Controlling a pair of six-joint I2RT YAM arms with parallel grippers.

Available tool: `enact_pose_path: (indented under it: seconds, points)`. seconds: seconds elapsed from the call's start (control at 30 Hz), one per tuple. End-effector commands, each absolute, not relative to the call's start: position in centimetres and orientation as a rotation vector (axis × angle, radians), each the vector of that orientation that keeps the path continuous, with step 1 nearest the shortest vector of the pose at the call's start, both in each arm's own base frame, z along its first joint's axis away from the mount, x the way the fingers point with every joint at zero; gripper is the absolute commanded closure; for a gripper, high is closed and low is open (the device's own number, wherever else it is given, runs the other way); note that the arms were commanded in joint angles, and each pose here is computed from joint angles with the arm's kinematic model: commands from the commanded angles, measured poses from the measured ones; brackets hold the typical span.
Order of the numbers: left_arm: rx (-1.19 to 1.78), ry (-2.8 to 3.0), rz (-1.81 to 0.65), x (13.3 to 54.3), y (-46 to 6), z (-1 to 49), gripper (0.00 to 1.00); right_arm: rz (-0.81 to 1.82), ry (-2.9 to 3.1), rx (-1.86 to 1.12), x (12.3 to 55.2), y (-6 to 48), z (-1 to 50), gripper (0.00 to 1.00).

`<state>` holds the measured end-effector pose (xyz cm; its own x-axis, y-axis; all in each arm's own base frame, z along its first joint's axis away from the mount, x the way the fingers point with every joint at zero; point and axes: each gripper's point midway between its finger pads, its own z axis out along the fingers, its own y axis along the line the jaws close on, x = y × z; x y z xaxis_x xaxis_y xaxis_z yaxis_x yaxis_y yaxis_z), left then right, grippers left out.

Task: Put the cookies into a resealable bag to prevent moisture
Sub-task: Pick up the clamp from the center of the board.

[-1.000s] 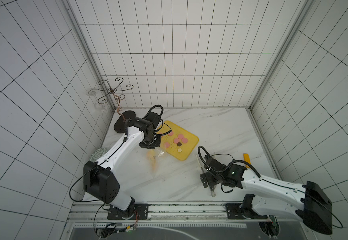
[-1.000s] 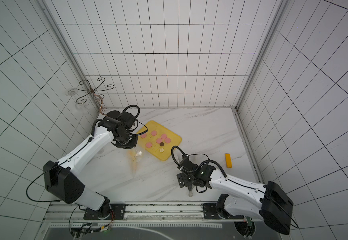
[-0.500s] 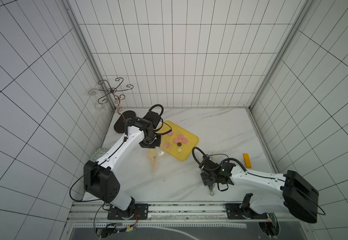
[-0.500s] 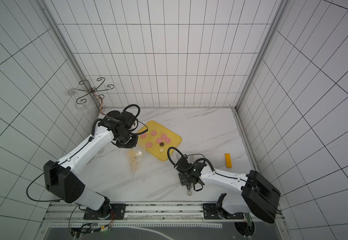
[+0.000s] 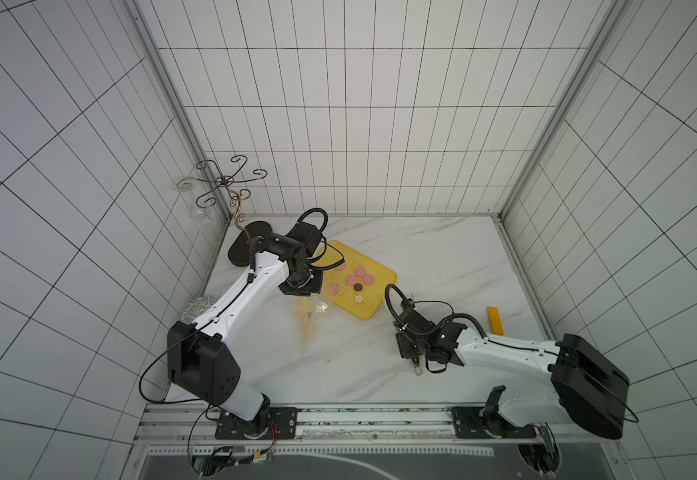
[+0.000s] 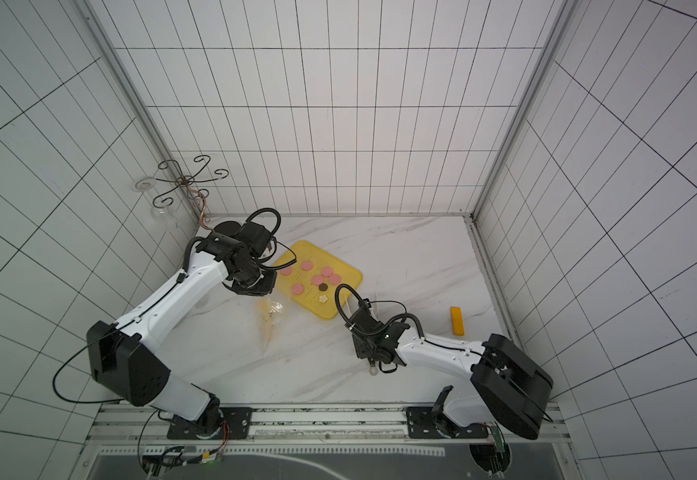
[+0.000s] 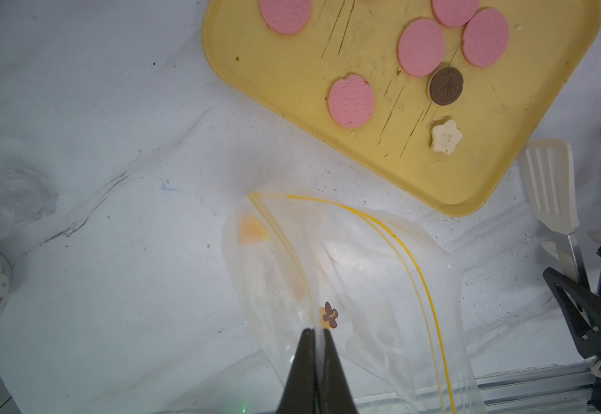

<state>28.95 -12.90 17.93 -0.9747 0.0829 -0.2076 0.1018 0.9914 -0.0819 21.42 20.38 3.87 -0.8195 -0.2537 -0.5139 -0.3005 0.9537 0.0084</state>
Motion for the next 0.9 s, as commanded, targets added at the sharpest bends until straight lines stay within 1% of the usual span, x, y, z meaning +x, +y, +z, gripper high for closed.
enact_pose_path:
  seconds: [0.0,0.17,0.37,0.53,0.7,0.87]
  points:
    - [0.156,2.914,-0.144,29.1,-13.0,17.9,1.00,0.136,2.523,-0.338,22.5,20.4,4.0,0.35]
    - [0.161,2.915,-0.147,29.0,-13.0,17.7,1.00,0.105,2.459,-0.291,23.1,19.5,5.3,0.46]
    - [0.161,2.906,-0.148,29.1,-13.0,17.9,1.00,0.061,2.439,-0.252,22.7,17.6,7.3,0.50]
    - [0.153,2.899,-0.152,29.3,-13.0,18.2,1.00,0.061,2.394,-0.327,23.1,18.0,10.2,0.50]
    - [0.147,2.890,-0.162,29.5,-13.2,18.5,1.00,0.062,2.349,-0.548,24.6,21.3,13.1,0.47]
    - [0.142,2.870,-0.185,29.8,-13.5,19.1,1.00,0.090,2.339,-0.699,26.3,23.7,13.9,0.46]
